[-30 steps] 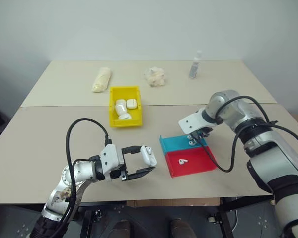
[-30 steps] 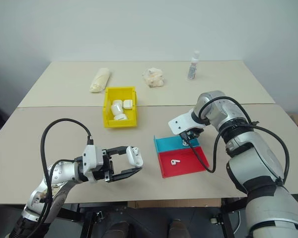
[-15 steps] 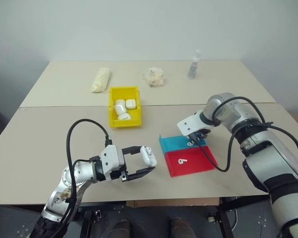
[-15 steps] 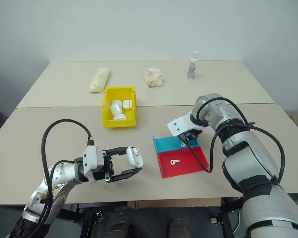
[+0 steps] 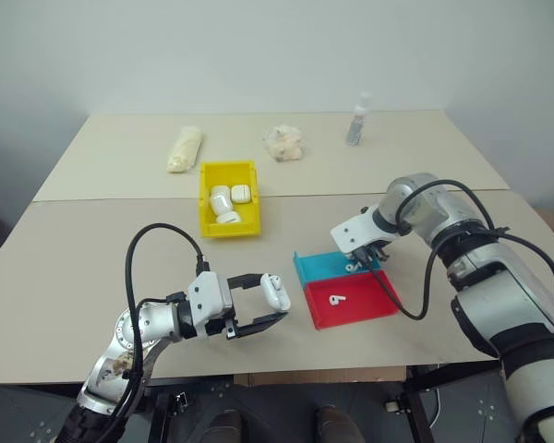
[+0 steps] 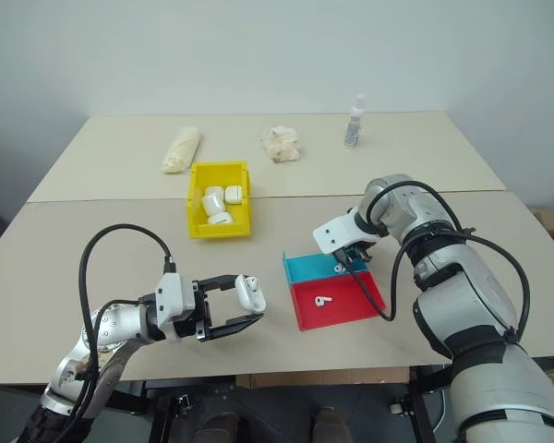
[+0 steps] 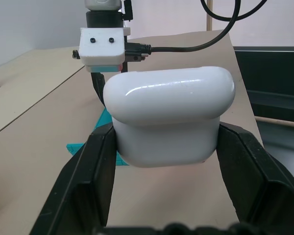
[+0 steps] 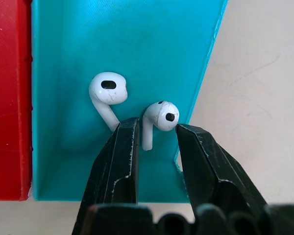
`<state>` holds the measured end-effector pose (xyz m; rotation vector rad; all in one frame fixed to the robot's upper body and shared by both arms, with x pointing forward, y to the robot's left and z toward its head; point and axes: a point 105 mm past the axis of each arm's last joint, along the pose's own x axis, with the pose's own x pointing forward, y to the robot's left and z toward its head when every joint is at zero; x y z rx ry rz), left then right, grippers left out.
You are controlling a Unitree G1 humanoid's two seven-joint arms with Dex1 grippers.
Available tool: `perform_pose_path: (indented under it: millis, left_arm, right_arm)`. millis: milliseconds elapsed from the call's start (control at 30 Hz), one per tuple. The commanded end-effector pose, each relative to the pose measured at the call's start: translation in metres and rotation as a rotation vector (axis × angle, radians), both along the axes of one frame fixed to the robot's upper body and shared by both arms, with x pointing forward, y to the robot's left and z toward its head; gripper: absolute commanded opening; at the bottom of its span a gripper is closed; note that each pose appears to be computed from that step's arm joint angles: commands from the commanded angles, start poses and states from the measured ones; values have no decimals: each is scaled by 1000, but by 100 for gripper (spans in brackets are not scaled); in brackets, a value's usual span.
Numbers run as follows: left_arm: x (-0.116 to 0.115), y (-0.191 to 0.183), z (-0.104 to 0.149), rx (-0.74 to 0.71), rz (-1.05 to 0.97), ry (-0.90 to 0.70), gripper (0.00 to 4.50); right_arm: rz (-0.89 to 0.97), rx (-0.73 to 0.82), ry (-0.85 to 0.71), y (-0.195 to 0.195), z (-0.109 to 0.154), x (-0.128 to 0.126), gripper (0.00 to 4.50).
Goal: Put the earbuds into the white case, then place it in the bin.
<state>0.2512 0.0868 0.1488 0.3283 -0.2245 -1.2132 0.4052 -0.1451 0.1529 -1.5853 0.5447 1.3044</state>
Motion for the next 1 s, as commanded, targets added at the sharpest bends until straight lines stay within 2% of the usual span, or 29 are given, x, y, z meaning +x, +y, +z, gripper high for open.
perform_pose_path:
  millis: [33,600,667,967,1000]
  left_arm:
    - [-5,-5,12,-17,-23,-55,276]
    - [-5,-5,10,-15,-15,-60,276]
    - [-4,-5,10,-15,-15,-61,276]
    - [-4,-6,10,-15,-17,-62,276]
    - [-4,-6,10,-15,-17,-62,276]
  right_arm:
    - [21,32,-38,6,12,2,156]
    - [48,12,-27,5,6,1,156]
    - [48,15,-31,5,6,1,119]
    - [48,17,-30,5,5,1,119]
    - [48,16,-31,5,4,1,103]
